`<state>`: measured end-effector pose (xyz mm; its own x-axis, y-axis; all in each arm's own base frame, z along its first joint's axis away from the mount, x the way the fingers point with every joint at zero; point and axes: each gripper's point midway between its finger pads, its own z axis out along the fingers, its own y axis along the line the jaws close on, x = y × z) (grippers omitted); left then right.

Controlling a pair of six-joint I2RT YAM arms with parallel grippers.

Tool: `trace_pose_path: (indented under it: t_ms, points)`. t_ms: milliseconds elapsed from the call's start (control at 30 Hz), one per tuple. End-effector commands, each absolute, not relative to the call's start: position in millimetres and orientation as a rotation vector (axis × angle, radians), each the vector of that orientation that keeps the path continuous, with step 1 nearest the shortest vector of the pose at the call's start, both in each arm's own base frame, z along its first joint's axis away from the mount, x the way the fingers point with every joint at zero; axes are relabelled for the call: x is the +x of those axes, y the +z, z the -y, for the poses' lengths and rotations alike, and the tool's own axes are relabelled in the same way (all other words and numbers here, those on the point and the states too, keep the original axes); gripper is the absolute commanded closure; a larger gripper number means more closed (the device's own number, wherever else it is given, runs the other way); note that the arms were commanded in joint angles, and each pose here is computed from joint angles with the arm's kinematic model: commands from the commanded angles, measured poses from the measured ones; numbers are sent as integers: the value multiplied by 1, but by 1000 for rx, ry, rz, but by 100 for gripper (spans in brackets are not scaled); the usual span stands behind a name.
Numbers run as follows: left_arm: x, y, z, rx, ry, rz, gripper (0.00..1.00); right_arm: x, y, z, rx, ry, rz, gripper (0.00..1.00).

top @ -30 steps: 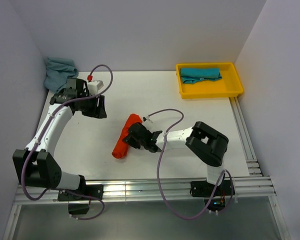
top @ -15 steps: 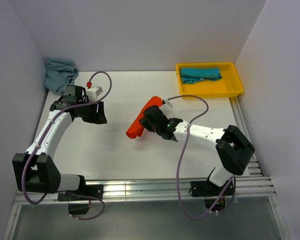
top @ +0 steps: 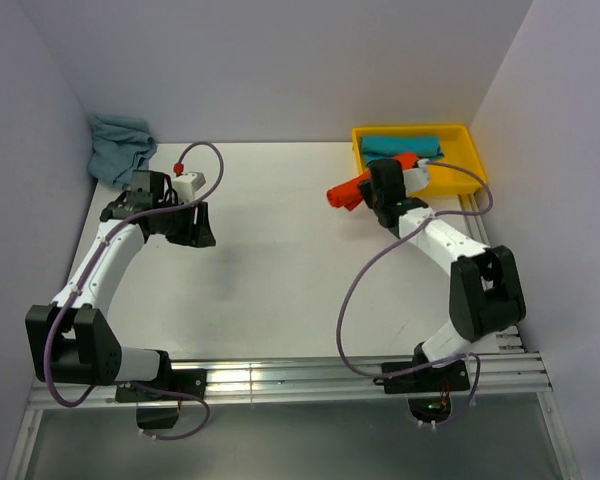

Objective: Roll the t-shirts
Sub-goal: Place the rolled tshirt into the container

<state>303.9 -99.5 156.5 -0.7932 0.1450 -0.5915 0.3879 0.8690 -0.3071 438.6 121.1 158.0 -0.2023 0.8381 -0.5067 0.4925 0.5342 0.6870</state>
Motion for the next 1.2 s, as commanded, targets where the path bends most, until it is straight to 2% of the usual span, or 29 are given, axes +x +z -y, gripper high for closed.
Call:
trace_pose_path:
  t_ms: [0,167,533,667,933,967,1167]
  points:
    - [309,156,103,381,-598,-2442,41,494,198,-88,1132,555,-1666,100]
    - [310,148,102,375,-599,-2469,41,555,183,-37,1264,518,-1569,100]
    - [310,143,101,382,-603,-2484,41,649,128,-6,1404,548,-1522,100]
    - [310,142,102,383,-607,-2493,41,660,104,-7,1459,544,-1567,100]
    - [311,138,101,379,-609,-2504,41,645,72,0,1541,486,-1634,100]
    - [311,138,102,383,-611,-2506,41,640,65,19,1570,461,-1623,100]
    - [310,137,102,381,-616,-2511,41,632,63,32,1585,457,-1625,100]
